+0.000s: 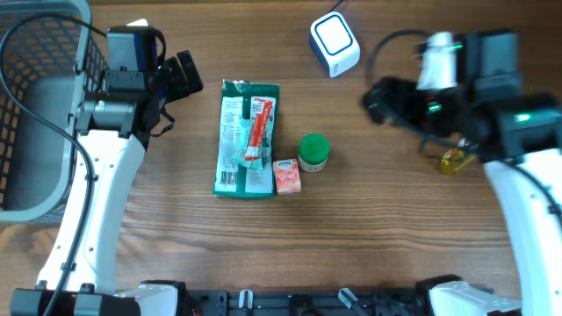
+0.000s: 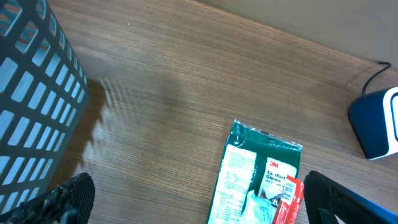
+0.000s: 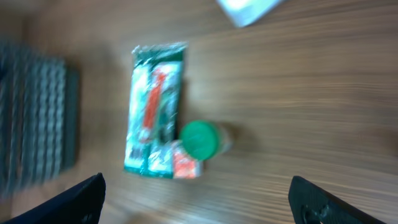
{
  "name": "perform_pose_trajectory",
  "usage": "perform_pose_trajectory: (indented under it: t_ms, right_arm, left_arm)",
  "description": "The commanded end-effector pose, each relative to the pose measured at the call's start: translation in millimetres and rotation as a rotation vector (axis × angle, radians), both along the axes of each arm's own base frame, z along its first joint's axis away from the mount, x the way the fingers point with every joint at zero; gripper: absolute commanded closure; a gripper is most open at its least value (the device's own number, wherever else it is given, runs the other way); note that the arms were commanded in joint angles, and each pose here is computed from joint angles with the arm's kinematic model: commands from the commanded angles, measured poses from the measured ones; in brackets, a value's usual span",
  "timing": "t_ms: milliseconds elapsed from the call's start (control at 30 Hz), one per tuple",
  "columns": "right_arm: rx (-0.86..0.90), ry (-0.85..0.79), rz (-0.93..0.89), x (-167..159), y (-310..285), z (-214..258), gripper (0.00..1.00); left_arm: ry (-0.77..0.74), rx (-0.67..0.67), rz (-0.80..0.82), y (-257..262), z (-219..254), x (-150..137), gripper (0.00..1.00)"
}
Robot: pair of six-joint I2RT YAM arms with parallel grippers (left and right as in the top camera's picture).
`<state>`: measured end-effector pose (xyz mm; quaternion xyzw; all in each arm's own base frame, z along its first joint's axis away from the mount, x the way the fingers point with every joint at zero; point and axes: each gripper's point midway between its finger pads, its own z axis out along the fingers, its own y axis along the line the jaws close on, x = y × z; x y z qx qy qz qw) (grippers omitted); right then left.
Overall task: Scan the item barcode
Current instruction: 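Release the bottle and move the right gripper over the green-lidded jar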
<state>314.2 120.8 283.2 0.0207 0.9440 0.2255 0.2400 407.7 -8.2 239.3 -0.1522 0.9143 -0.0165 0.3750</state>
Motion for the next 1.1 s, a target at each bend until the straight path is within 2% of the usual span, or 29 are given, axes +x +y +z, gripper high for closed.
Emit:
perform_pose_trajectory:
  t_ms: [0,167,400,500,600,700,1067]
  right_arm:
    - [-0.069,0.049,0.050,-12.5,38.6,-20.2,0.06]
    - [-0.144,0.107,0.138,-24.0,87.7,-50.6,0.11]
    - [-0.309,0.237,0.152,-24.6,117.8,-120.5,0.14]
    - [-0.353,0.303,0.129,-20.7,117.5,-148.1,0.13]
    - [-0.417,0.331,0.114,-13.1,113.7,-173.1,0.06]
    - [-0.425,0.326,0.110,-7.1,116.4,-182.3,0.00]
    - [-0.500,0.225,0.007,18.2,100.4,-178.9,0.00]
  left_arm:
    - [-0.016,0.019,-0.004,2.9,6.7,1.7,0.00]
    - [-0.016,0.019,-0.004,2.9,6.7,1.7,0.00]
    - [-0.016,0.019,-0.004,2.9,6.7,1.7,0.00]
    - [-0.016,0.019,-0.004,2.9,6.7,1.7,0.00]
    - [-0.016,0.019,-0.004,2.9,6.7,1.7,0.00]
    - [-0.016,0.019,-0.004,2.9,6.7,1.7,0.00]
    - [-0.016,0.019,-0.004,2.9,6.7,1.7,0.00]
